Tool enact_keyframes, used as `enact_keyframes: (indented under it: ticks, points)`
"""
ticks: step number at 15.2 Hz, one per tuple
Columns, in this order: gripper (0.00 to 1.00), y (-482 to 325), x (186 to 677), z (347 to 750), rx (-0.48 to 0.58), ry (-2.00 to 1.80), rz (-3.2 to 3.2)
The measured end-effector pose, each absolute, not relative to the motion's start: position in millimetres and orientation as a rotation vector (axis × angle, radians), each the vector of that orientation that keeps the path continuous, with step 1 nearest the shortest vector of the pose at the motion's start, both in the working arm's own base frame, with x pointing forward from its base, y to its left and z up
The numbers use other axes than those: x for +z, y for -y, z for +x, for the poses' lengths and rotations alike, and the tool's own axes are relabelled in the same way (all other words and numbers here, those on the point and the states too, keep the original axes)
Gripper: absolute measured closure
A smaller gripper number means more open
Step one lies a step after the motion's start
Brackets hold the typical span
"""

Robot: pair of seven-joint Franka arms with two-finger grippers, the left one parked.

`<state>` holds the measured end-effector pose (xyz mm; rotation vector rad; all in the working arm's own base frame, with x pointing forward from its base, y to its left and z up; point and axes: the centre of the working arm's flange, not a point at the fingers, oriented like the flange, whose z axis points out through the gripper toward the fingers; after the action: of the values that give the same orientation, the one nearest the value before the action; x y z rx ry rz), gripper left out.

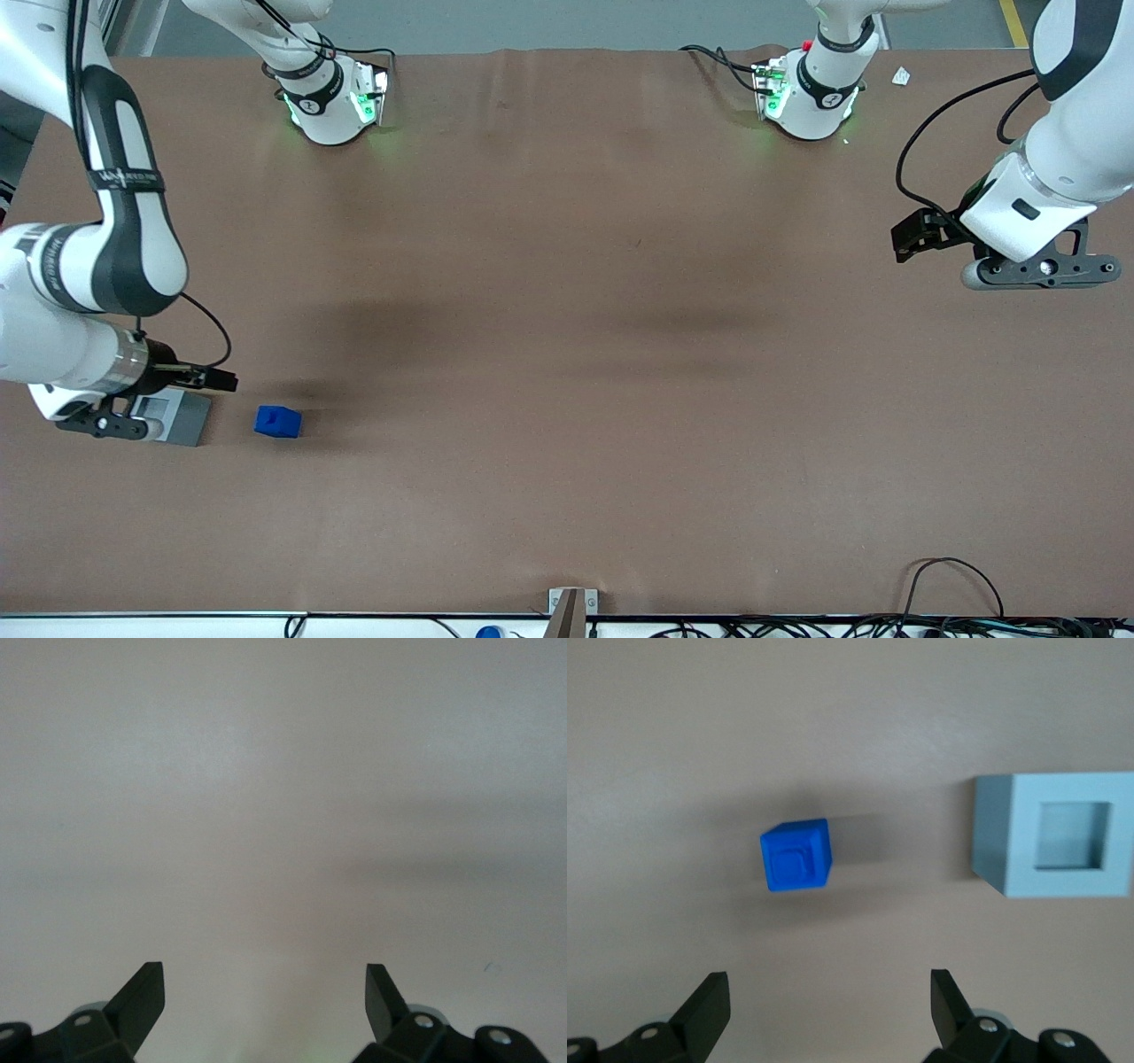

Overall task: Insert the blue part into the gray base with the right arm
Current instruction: 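Lower the right gripper over the blue block and close on it, then lift the blue block and carry it over the gray base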

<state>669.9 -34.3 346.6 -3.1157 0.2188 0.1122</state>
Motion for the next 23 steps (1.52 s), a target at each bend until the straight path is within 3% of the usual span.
enact_keyframes:
  ticks: [13,23]
  points:
    - [0.00,15.1,251.9,683.0,0.043,-0.253,-3.117]
    - [0.00,5.2,233.5,684.9,0.017,-0.213,-3.129]
